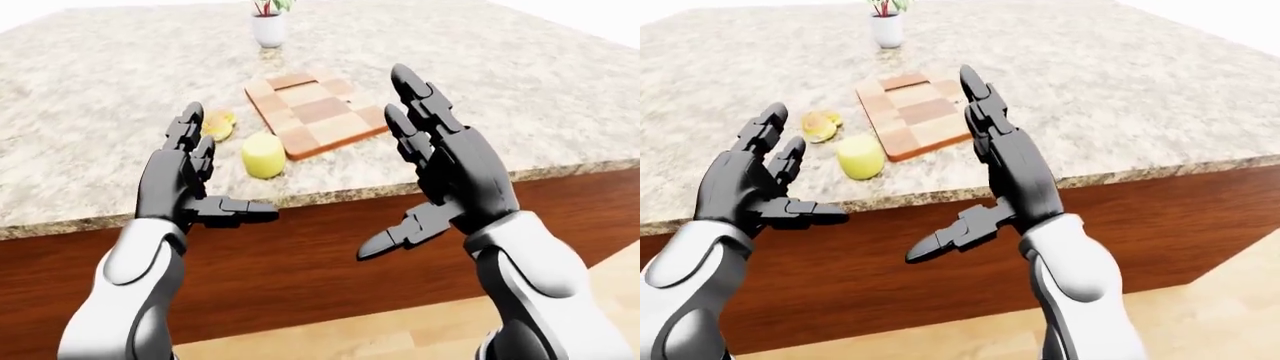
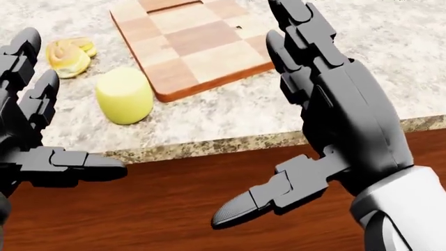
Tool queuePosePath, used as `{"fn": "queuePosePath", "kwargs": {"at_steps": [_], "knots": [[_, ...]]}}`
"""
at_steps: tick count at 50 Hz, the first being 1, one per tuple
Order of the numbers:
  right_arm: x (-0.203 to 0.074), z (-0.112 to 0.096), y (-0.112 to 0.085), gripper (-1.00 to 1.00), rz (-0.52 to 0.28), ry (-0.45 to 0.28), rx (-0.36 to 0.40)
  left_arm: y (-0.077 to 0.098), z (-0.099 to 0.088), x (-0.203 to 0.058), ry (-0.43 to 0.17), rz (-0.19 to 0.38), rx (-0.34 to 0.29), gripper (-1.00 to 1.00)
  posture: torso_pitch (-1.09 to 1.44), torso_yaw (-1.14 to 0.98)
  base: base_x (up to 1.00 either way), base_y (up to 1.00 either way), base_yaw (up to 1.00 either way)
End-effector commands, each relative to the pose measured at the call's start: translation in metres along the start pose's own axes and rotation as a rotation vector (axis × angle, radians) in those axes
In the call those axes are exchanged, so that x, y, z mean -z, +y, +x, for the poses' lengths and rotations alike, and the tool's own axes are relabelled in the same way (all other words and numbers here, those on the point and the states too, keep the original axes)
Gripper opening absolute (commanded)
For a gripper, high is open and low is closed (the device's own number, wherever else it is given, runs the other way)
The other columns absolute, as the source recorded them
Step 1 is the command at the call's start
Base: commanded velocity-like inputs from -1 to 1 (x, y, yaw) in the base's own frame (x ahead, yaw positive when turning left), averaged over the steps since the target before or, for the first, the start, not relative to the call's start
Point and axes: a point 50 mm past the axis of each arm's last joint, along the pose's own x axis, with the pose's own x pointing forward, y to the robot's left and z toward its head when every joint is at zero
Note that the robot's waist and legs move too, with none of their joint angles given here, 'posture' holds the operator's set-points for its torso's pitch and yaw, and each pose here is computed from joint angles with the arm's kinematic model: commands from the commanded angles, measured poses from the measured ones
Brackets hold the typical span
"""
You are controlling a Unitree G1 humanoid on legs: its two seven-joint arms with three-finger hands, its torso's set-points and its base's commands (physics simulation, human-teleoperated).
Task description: Place the bread and cheese on the cutting board.
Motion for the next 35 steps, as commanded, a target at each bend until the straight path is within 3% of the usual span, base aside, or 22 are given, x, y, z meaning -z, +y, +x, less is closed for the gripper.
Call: {"fn": "queuePosePath", "kwargs": {"at_steps": [1, 10, 30, 35], "knots": [[-0.0107, -0.0019, -0.0029, 1.00, -0.028, -0.074, 0.028, -0.0011, -0.0031, -0.0168, -0.102, 0.013, 0.005, 1.00, 0.00, 0.00, 0.00, 0.00, 0.00], [-0.0100, -0.0022, -0.0031, 1.00, -0.039, -0.078, 0.035, -0.0014, -0.0038, -0.0154, -0.101, 0.014, 0.005, 1.00, 0.00, 0.00, 0.00, 0.00, 0.02], [-0.0115, -0.0013, -0.0032, 1.00, -0.044, -0.074, 0.033, -0.0012, -0.0024, -0.0218, -0.110, 0.017, 0.010, 1.00, 0.00, 0.00, 0.00, 0.00, 0.67], [-0.0085, -0.0003, -0.0025, 1.00, -0.035, -0.055, 0.036, -0.0015, -0.0031, -0.0191, -0.106, 0.016, 0.010, 1.00, 0.00, 0.00, 0.00, 0.03, 0.10]]}}
